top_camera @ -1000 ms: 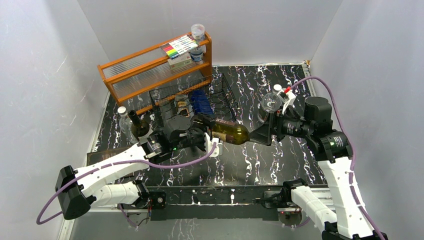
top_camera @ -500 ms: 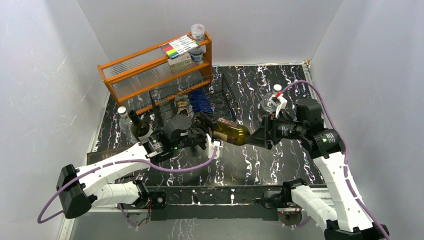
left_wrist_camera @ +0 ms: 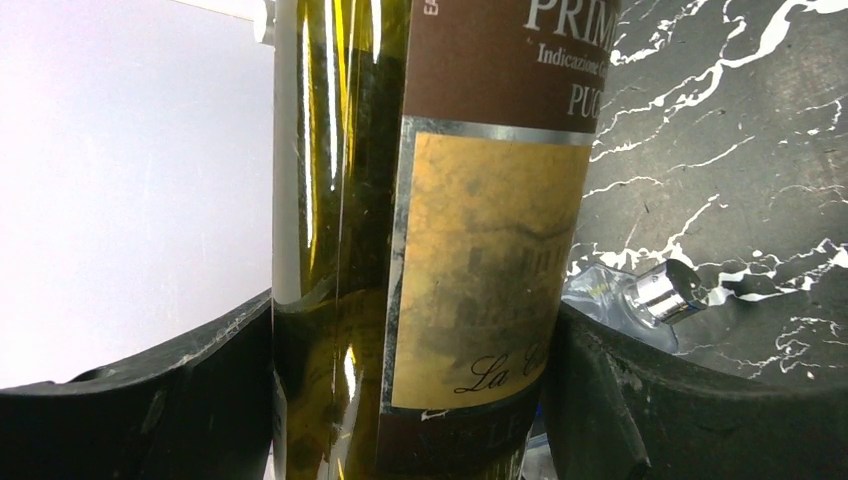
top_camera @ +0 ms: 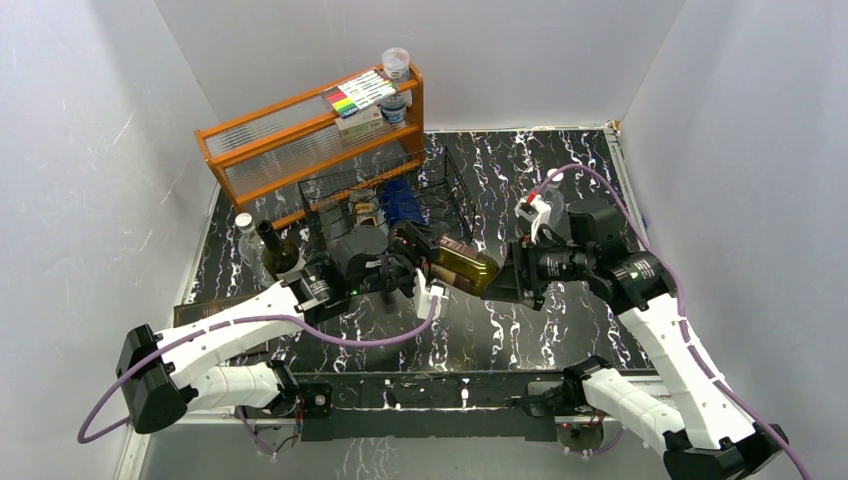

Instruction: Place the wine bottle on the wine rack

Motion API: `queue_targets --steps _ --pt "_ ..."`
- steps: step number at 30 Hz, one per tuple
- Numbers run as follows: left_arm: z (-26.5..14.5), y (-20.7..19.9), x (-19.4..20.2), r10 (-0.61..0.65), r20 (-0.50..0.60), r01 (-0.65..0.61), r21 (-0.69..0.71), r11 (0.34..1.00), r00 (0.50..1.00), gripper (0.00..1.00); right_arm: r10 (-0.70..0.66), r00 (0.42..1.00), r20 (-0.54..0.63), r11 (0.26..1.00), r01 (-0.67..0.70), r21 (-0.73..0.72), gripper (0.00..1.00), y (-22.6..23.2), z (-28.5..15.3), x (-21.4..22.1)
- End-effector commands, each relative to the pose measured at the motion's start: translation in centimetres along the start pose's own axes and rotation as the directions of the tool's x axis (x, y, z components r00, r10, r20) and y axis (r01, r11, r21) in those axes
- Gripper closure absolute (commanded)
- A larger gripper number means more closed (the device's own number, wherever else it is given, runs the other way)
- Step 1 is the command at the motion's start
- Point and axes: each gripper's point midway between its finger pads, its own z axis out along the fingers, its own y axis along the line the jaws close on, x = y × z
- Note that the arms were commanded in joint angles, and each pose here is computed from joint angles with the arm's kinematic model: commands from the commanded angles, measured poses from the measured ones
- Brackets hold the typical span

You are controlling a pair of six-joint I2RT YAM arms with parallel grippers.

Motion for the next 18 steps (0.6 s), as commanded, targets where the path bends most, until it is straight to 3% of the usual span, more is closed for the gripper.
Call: queue_targets --steps 1,5,12,18 --pt "-1.7 7.8 -4.5 0.050 0.131 -0.020 -0.220 0.975 0.990 1.00 -0.023 1.000 -0.011 1.000 0.023 0.007 0.35 0.1 0.8 0.3" --pt "-1.7 8.1 -4.0 0.011 0.106 0.013 -0.224 0.975 0.994 1.00 -0.027 0.999 -0.029 0.999 0.028 0.032 0.52 -0.5 1.5 0.8" --pt "-1.3 7.3 -3.5 -0.048 0.098 0.067 -0.204 0.977 0.994 1.00 -0.031 0.999 -0.029 0.994 0.034 0.107 0.98 -1.8 2.1 0.8" --pt "-1.1 6.8 -3.1 -0.078 0.092 0.095 -0.196 0.976 0.993 1.00 -0.045 0.999 0.024 0.985 0.041 0.168 1.00 -2.4 1.9 -0.5"
